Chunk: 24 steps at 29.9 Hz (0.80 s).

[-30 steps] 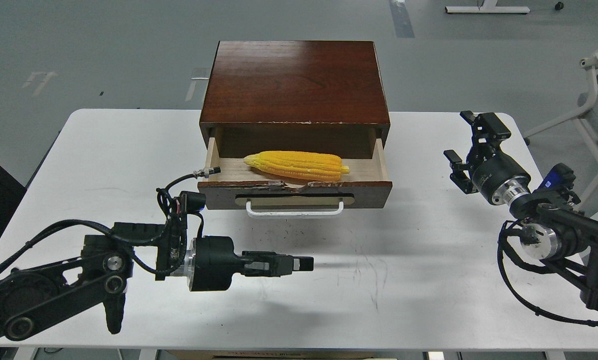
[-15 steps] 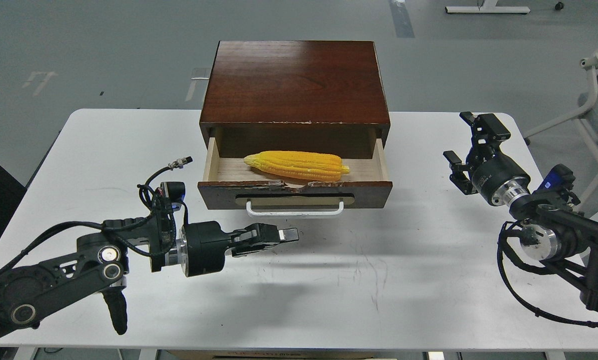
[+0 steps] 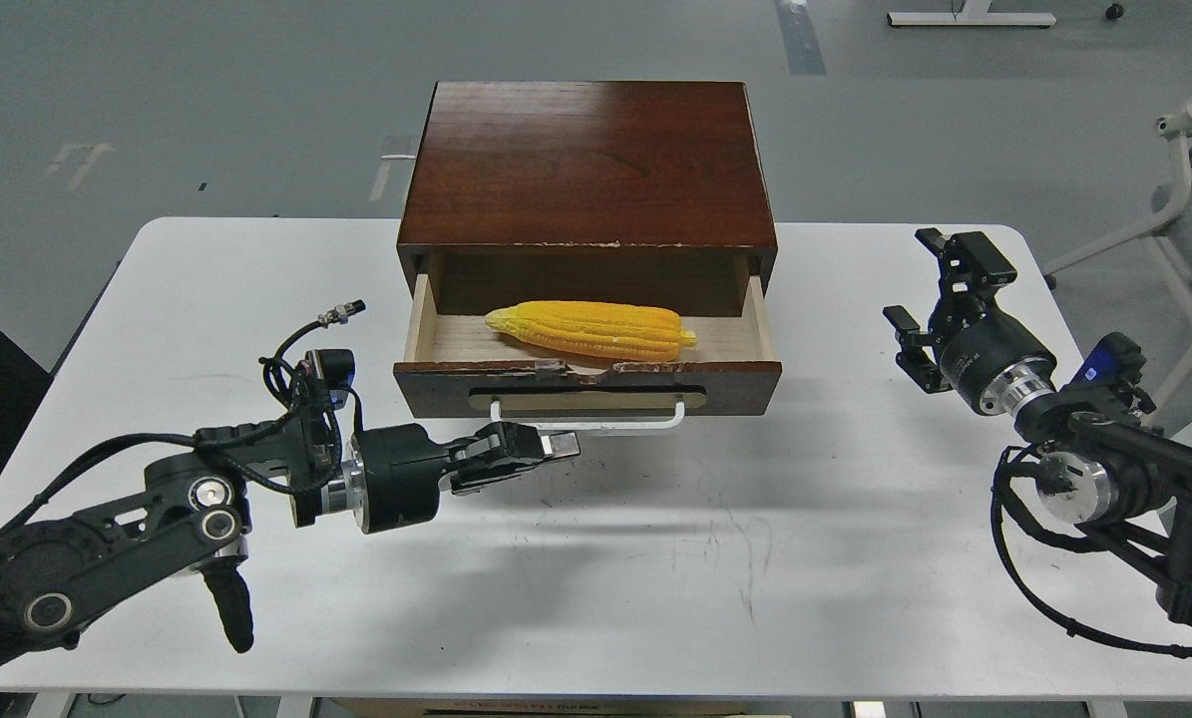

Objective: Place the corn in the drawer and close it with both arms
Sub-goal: 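Position the left gripper against the drawer front beside the handle, then push the drawer into the box with the left gripper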

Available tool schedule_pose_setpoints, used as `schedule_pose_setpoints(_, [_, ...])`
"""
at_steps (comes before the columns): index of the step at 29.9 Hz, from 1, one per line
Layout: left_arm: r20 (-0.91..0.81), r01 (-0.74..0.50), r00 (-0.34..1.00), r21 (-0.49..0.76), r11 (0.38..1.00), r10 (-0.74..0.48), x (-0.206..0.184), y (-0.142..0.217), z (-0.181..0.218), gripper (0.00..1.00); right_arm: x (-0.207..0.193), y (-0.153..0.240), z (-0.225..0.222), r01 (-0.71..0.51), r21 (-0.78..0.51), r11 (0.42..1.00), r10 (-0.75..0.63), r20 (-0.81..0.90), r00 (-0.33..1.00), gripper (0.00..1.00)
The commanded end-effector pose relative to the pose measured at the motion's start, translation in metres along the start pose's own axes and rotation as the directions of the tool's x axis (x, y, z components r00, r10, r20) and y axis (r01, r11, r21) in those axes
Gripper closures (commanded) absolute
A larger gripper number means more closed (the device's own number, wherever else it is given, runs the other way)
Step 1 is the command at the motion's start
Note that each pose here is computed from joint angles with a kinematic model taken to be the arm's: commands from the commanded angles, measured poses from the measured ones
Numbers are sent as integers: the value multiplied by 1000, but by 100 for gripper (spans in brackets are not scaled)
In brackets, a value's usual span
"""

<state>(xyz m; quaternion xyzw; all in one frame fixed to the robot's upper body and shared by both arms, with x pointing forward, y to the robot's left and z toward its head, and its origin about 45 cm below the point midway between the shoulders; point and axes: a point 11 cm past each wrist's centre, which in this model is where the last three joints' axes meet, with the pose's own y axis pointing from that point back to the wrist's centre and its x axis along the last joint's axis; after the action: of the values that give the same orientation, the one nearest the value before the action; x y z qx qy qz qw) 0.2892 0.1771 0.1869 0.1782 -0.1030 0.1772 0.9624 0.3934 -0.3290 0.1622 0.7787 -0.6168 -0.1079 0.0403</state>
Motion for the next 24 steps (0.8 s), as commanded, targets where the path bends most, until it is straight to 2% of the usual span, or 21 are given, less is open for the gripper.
schedule_pose_setpoints(1, [-11,-10,1000,6,1000,10,3,1,-3,100,0,0,0,1,0,1000,-1,1,1000,0])
schedule_pose_setpoints(24, [-34,-109,993,6,994,110,35,-17,-10,100,6,6,5,-13,-13,1000,13,-2,1000,0])
